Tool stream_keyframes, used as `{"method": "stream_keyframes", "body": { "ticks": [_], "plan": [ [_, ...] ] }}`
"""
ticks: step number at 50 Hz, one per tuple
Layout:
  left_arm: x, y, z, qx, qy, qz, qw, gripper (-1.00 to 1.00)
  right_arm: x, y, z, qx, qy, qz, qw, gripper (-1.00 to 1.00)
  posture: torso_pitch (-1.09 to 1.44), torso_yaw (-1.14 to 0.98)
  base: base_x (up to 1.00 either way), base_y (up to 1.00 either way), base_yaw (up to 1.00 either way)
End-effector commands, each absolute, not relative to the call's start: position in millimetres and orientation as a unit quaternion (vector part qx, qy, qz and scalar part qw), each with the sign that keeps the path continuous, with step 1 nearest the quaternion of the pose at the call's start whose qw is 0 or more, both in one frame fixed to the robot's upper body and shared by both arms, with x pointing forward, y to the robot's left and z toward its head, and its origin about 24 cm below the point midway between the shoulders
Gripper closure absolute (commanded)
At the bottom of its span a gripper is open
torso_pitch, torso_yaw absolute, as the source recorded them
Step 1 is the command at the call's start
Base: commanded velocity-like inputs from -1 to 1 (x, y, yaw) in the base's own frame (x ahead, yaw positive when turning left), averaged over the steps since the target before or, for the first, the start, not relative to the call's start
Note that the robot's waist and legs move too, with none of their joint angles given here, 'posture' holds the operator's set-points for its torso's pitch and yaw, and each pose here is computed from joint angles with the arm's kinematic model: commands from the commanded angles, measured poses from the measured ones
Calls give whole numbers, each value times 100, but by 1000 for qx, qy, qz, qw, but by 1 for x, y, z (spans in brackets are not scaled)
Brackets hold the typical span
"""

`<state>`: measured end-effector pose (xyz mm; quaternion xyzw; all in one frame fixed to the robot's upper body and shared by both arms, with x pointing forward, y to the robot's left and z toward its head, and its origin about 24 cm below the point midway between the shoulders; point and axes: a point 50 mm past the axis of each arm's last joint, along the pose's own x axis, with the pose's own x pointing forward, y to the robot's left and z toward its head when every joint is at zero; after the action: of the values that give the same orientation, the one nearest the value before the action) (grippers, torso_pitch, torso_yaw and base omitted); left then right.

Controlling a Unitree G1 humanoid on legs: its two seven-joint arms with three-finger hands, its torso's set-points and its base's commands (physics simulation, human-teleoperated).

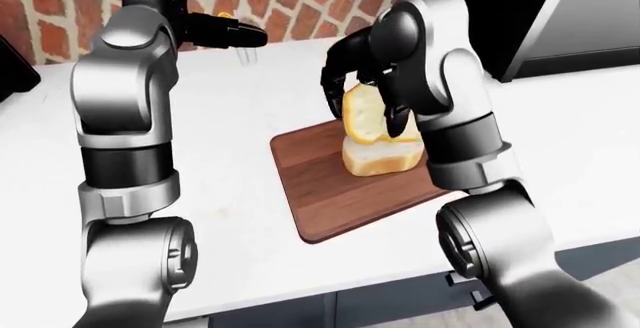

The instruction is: Pick up the wedge of cheese and place it on the slice of bread to prepare a simple cheese on bread dish.

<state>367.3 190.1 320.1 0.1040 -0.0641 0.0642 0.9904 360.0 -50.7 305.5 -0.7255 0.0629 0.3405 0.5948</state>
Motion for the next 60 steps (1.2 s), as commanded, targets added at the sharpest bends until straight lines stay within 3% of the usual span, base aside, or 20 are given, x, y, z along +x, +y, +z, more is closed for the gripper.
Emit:
{"method": "stream_keyframes", "body": {
  "ticks": [1,19,34,47,60],
  "plan": [
    [359,190,343,105,-114,69,985,-100,353,-50,325,-732,35,316,603,-100,0,0,0,0,0],
    [359,193,347,105,-116,71,985,-100,356,-47,327,-732,40,318,601,-100,0,0,0,0,0],
    [354,189,358,107,-123,69,984,-100,352,-68,349,-722,39,287,628,-100,0,0,0,0,0],
    [352,189,364,105,-128,69,984,-100,359,-88,373,-689,13,250,680,-100,0,0,0,0,0],
    [350,183,372,106,-133,65,983,-100,368,-113,398,-638,-44,166,751,-100,0,0,0,0,0]
  ]
}}
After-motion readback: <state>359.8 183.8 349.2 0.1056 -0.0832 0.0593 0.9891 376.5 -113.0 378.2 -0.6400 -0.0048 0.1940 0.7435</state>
